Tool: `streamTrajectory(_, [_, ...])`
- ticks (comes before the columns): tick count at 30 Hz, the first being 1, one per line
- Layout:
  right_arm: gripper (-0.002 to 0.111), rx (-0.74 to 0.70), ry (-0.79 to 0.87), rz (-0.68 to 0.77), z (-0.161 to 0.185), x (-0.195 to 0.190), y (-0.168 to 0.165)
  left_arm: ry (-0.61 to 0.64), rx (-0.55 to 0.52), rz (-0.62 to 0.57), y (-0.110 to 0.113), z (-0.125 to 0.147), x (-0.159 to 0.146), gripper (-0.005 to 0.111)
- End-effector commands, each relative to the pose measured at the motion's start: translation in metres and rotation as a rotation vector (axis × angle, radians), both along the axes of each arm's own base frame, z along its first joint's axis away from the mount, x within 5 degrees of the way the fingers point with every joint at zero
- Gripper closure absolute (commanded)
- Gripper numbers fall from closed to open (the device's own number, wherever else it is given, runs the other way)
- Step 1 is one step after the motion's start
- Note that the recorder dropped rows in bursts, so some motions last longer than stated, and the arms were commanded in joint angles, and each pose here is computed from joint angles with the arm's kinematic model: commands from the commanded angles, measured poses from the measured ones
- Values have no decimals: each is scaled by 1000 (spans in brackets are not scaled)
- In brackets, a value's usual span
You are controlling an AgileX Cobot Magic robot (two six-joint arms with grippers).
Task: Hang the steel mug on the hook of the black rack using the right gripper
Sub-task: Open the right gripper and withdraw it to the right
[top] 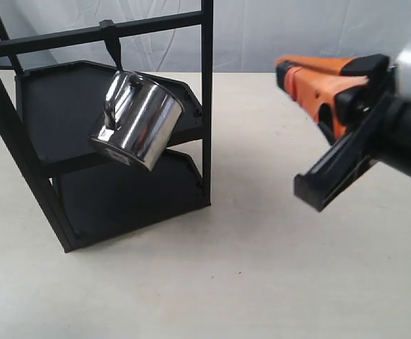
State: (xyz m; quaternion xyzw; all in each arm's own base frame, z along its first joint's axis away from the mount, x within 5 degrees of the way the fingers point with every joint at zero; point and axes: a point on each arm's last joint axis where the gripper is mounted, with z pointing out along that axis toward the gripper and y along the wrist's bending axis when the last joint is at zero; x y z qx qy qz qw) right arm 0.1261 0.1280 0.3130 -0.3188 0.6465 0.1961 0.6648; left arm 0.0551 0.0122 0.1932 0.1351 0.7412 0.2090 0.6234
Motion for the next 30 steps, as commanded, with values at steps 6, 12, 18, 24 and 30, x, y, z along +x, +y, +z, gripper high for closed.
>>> streamTrajectory(6, [109, 59, 14, -33, 9, -10, -16, -11, -3, -5, 0, 1, 0, 105])
streamTrajectory(12, [109, 112, 90, -37, 7, -10, -16, -11, -3, -5, 0, 1, 0, 105])
streamTrajectory(18, [109, 103, 26, -63, 11, -8, -18, -11, -3, -5, 0, 1, 0, 105])
streamTrajectory(24, [109, 67, -44, -92, 18, -13, -33, -11, -3, -5, 0, 1, 0, 105])
streamTrajectory(30, [109, 50, 40, -248, 17, -21, -73, -11, -3, -5, 0, 1, 0, 105])
